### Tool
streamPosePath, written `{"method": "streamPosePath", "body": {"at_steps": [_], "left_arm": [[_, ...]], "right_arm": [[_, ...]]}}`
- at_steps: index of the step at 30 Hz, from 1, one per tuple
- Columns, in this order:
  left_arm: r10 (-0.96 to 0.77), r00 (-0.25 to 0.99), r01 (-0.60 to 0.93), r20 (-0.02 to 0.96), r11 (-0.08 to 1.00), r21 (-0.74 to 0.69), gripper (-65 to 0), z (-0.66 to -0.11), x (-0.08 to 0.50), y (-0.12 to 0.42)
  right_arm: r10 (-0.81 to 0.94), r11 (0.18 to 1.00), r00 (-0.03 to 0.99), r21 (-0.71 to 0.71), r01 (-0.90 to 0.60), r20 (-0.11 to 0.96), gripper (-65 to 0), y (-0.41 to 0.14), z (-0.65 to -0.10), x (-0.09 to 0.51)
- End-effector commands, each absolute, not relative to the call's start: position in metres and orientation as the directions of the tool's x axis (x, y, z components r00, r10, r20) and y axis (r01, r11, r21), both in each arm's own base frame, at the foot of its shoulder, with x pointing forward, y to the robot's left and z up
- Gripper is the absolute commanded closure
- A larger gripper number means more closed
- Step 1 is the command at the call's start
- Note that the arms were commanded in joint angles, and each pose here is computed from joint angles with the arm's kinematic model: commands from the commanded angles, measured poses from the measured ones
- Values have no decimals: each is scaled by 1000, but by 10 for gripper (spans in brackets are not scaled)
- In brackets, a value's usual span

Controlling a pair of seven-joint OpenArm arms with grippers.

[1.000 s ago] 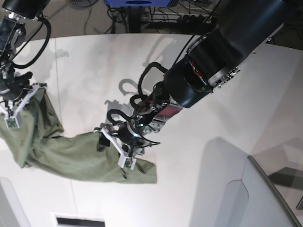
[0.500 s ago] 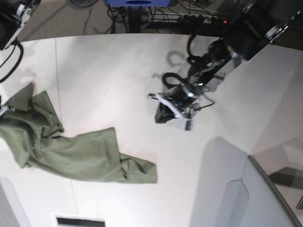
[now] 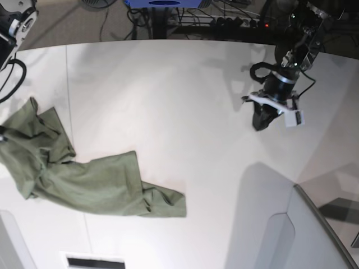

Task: Layout the t-shirt on the table in an organized manner, then fold the t-shirt properly
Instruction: 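Pull the shirt body with the right gripper to spread it flat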

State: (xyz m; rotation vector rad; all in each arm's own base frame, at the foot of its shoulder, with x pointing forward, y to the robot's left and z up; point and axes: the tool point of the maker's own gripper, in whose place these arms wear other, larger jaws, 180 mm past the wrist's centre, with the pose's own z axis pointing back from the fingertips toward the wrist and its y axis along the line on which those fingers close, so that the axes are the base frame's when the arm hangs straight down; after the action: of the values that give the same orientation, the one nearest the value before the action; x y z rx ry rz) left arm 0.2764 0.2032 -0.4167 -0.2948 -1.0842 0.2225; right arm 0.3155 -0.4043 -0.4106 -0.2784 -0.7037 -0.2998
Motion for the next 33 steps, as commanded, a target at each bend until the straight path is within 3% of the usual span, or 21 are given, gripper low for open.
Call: {"method": "streamPosePath", "body": {"at_steps": [1,3,6,9,11,12,27,33], "left_arm": [[313,417,-32,853,943,-330,0,-407,279,213],[317,418,-60,851,945,-322,0,-409,272,224],[319,424,-80,848,946,-315,0,-412,266,231],[321,418,-85,850,945,-315,0,-410,266,233],[321,416,-85,851,945,-316,0,-410,267,233],[321,414,-84,851,945,-316,0,-409,268,233],[327,414,-84,849,943,-322,0,-410,267,230],[327,414,-84,849,943,-322,0,-410,267,230]], "right_arm": [[-107,935,688,-161,314,718,-479,-397,-386,339],[-6,953,689,-205,223,725,-482,-370,-374,347],[158,971,627,-235,41,763,-387,-295,-355,363],[310,951,597,-228,-210,740,-173,-216,-366,374],[309,947,624,-171,-272,718,-26,-187,-388,381],[291,951,650,-137,-277,702,0,-180,-400,384],[122,955,702,110,-277,702,-9,-123,-442,446],[69,942,754,206,-266,653,-9,-94,-471,435]]}}
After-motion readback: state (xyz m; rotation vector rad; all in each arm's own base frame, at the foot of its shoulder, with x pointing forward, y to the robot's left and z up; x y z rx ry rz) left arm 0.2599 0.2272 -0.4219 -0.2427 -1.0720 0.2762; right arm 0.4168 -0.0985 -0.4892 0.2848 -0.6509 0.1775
